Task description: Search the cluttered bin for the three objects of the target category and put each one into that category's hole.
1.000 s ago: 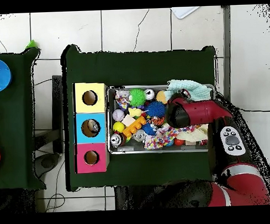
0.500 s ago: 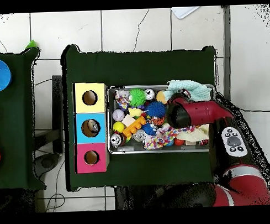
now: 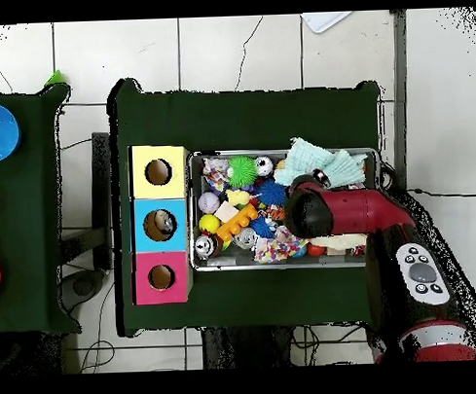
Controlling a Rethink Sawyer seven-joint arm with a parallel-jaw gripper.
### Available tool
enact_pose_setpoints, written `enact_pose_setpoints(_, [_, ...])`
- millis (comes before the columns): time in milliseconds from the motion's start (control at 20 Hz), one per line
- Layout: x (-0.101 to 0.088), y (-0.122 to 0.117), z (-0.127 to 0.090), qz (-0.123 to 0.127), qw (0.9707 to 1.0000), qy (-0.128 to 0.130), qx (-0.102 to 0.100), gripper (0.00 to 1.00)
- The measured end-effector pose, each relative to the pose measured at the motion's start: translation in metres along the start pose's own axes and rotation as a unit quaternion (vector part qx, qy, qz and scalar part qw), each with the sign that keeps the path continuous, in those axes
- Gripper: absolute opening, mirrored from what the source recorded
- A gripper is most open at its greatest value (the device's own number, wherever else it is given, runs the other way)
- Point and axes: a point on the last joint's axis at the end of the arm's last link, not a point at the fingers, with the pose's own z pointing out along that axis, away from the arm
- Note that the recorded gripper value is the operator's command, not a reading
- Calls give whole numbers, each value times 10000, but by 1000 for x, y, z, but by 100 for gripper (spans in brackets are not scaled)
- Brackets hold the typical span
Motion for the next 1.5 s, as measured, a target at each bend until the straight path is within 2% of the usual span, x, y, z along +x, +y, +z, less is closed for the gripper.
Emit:
enact_pose_setpoints(300, [-20, 36, -38, -67, 9998, 100, -178, 0])
enact_pose_setpoints(450, [-32, 64, -55, -156, 9994, 138, -270, 0])
enact_pose_setpoints(500, [-36, 81, -64, -194, 9991, 167, -328, 0])
enact_pose_setpoints(650, [-40, 101, -73, -222, 9987, 215, -396, 0])
enact_pose_setpoints(700, [-41, 115, -78, -241, 9984, 263, -439, 0])
enact_pose_setpoints(1100, [-37, 174, -95, -186, 9963, 595, -593, 0])
enact_pose_setpoints(1250, [-34, 186, -98, -102, 9957, 677, -621, 0])
enact_pose_setpoints(1500, [-27, 195, -101, 174, 9942, 809, -679, 0])
